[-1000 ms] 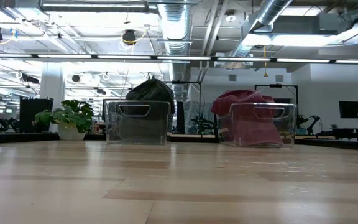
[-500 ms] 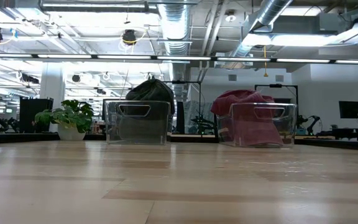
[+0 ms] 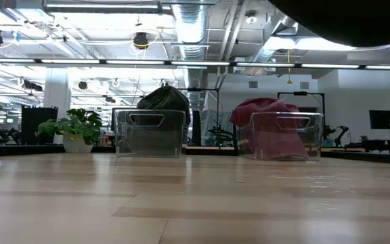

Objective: Pick & Place hat
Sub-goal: Put the black cap into the left transparent bin

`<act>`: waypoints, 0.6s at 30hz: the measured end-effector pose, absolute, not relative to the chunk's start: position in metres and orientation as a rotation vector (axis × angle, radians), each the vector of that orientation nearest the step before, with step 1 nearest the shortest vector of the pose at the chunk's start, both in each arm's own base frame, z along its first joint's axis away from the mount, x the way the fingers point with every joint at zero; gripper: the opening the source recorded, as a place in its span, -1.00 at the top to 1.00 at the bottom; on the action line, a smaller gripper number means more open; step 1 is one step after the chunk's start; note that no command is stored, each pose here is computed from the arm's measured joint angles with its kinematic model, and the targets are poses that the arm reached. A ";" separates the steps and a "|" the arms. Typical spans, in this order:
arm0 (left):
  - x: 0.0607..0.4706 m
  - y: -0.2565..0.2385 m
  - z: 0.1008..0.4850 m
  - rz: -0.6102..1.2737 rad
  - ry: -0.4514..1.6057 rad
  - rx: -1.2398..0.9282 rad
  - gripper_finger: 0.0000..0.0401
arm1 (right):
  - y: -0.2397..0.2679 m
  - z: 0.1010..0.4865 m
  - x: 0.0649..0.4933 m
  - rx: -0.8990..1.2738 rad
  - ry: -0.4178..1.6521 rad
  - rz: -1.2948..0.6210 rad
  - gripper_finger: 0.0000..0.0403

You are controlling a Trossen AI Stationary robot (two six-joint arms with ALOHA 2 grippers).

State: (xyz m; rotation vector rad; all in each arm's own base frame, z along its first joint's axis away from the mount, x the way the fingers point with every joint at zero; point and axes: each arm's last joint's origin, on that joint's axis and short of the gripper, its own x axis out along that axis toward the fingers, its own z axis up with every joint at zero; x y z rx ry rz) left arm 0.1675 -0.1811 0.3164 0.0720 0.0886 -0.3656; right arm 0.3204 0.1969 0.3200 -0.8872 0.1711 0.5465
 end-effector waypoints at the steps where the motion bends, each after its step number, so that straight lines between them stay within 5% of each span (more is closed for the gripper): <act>1: 0.167 -0.181 0.316 -0.366 0.087 0.081 0.29 | 0.195 0.319 0.321 -0.875 0.192 0.546 0.99; 18: 0.215 -0.168 0.286 -0.271 0.195 0.206 0.30 | 0.138 0.311 0.346 -0.696 0.357 0.447 1.00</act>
